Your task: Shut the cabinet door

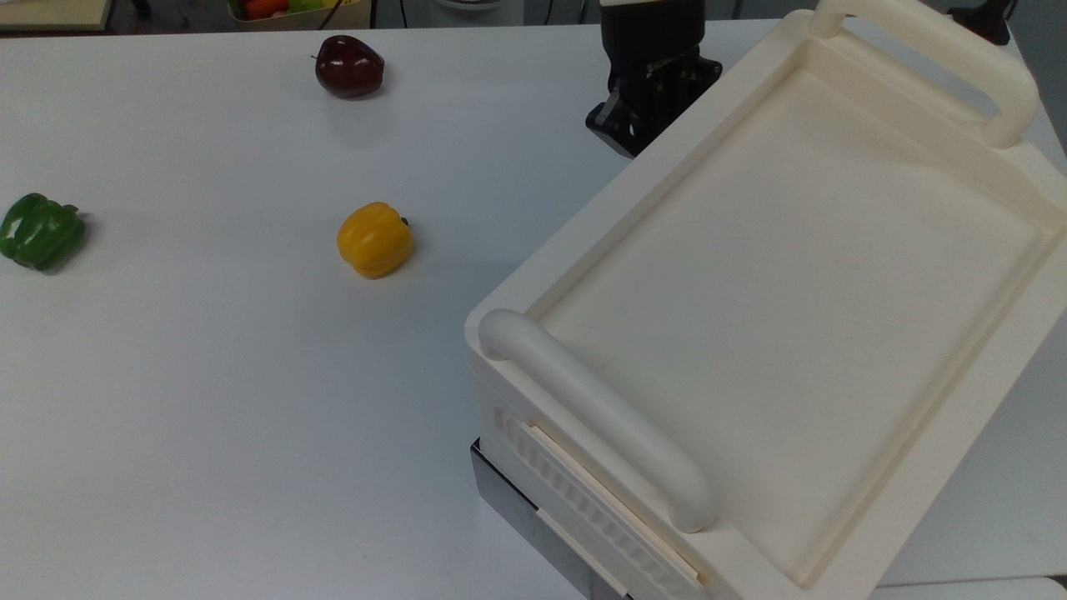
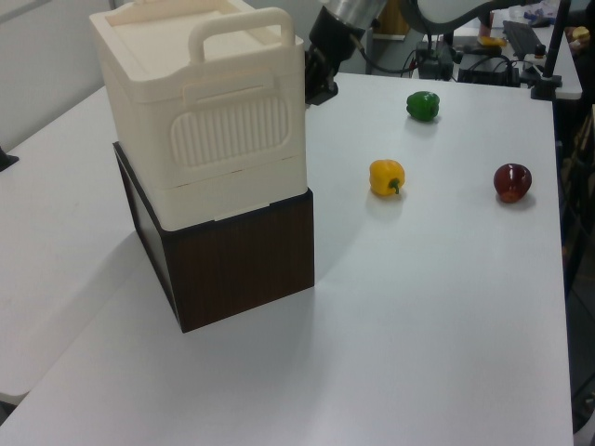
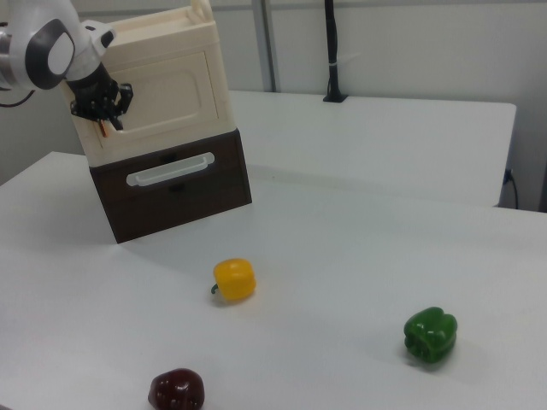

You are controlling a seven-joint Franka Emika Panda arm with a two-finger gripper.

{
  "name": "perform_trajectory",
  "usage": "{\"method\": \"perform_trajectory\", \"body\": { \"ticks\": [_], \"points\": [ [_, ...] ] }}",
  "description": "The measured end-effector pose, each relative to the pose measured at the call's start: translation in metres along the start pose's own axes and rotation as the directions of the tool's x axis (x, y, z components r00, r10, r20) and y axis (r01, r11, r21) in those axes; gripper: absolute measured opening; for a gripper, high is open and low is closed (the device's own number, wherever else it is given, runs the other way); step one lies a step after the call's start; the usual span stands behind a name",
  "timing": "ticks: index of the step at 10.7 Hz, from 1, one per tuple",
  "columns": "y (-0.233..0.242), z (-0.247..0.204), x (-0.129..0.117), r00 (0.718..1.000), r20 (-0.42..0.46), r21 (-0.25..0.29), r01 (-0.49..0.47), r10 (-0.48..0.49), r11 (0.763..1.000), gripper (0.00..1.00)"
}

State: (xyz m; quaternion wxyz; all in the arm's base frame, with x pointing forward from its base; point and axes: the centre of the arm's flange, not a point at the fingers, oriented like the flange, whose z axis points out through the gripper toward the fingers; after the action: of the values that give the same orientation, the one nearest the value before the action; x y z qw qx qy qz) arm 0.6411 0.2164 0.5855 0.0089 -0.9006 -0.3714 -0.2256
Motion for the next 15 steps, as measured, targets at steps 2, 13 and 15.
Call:
{"method": "perform_trajectory", "body": {
  "ticks": [2,13,15],
  "points": [
    [0.020,-0.001,-0.025,0.992,0.117,0.041,-0.060,0.055,0.997,0.01],
    [0.171,-0.086,-0.223,0.518,0.405,-0.247,-0.732,0.753,0.636,0.55],
    [0.175,-0.105,-0.238,0.490,0.395,-0.259,-0.752,0.777,0.606,0.83]
  ]
}}
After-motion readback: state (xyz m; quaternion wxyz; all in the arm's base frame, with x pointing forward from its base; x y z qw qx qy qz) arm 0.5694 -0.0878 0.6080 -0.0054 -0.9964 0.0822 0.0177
